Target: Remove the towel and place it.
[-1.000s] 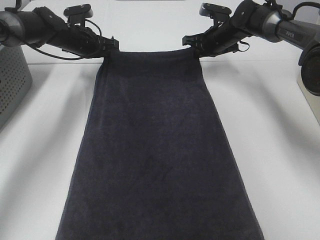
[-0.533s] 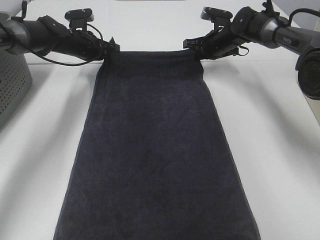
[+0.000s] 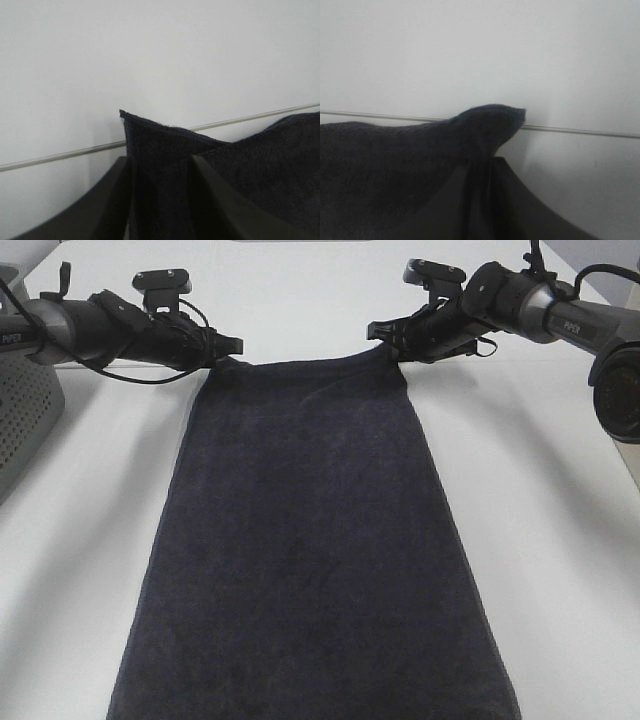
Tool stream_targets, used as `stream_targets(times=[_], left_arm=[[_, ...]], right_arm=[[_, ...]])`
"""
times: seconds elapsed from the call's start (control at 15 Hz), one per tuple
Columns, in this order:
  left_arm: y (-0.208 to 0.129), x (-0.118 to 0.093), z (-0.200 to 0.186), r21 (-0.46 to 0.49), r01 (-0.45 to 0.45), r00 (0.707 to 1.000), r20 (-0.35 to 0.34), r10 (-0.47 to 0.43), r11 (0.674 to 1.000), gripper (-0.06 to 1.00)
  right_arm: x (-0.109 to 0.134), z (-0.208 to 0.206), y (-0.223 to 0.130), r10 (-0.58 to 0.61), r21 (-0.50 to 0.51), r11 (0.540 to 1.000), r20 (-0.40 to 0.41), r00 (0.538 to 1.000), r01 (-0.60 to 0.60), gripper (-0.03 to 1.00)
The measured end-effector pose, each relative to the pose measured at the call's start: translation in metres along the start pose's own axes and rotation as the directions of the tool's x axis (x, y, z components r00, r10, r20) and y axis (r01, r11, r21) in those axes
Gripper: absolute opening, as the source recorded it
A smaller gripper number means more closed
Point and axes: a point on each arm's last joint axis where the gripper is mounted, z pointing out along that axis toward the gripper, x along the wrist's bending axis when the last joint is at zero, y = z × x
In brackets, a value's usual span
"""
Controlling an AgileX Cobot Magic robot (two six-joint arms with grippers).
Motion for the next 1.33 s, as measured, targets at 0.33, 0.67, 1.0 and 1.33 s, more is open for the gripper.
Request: stream_targets(times=[0.33, 0.67, 1.0, 1.33], left_arm=[[0.003, 0.002, 0.000, -0.035, 0.027, 0.999, -0.023, -0.028, 0.999, 0.56], [0.039, -0.017, -0.031, 0.021, -0.032, 0.994, 0.106, 0.030, 0.999, 0.66], [0.118, -0.045, -0.134, 0.151, -0.132, 0.983, 0.149, 0.109, 0.980, 0.72], [0.131, -0.036, -0.194, 0.392, -0.063, 0.995, -0.052, 0.090, 0.918, 0.72]], right_arm=[[0.000, 0.000, -0.001, -0.006, 0.014, 1.000, 0.001, 1.000, 0.006, 0.66], [0.000, -0.050, 0.021, -0.007, 0.154, 0.988, -0.037, 0.999, 0.013, 0.69], [0.036, -0.162, 0.060, -0.076, 0.311, 0.944, -0.116, 0.990, 0.109, 0.75], [0.051, -0.226, 0.082, -0.084, 0.269, 0.957, -0.087, 0.993, 0.105, 0.75]])
